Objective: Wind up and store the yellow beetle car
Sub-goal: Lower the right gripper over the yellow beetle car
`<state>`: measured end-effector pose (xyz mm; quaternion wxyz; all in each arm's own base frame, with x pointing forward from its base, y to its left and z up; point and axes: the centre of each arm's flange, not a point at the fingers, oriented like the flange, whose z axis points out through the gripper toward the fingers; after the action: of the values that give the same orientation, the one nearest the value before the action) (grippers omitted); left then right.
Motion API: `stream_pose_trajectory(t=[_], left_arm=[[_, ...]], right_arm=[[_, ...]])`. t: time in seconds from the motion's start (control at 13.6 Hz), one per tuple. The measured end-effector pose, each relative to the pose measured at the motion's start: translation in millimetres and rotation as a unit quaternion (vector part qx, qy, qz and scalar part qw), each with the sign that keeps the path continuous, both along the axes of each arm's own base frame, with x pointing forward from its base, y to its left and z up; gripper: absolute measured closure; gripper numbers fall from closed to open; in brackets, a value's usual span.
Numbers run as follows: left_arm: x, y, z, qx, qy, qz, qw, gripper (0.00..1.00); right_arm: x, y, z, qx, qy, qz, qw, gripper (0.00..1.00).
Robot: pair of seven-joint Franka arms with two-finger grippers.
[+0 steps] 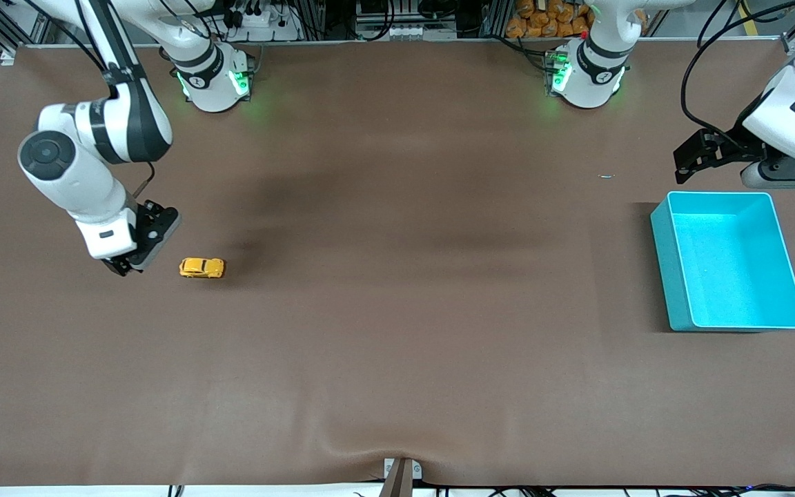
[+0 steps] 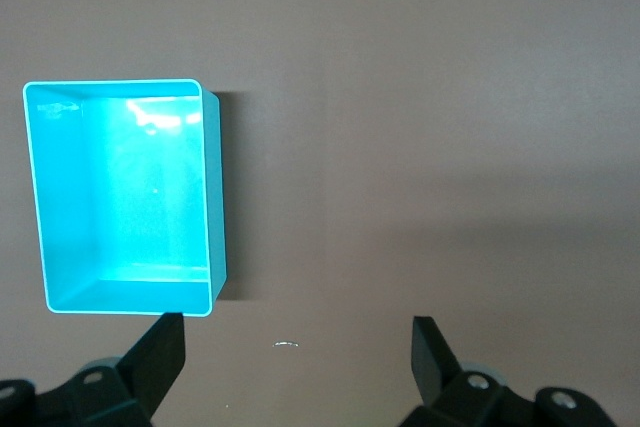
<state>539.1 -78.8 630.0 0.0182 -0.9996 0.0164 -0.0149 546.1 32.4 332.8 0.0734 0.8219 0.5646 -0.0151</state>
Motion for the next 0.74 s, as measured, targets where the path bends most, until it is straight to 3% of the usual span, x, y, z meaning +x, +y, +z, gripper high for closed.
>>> stream_pose_trajectory(t=[0.22,0.74], left_arm=[[0.0,0.0,-0.8,0.0,0.001,0.0,1.0,0.0],[-1.1,1.2,-8.5,0.002,0.012,0.001,1.0,0.0]], right_arm=[[0.5,0.8,-38.6,-0.015,0.03,0.06,0.998,0.13],[2.2,3.7,-113.0,-0.007,0.05,0.114,0.992,0.15]])
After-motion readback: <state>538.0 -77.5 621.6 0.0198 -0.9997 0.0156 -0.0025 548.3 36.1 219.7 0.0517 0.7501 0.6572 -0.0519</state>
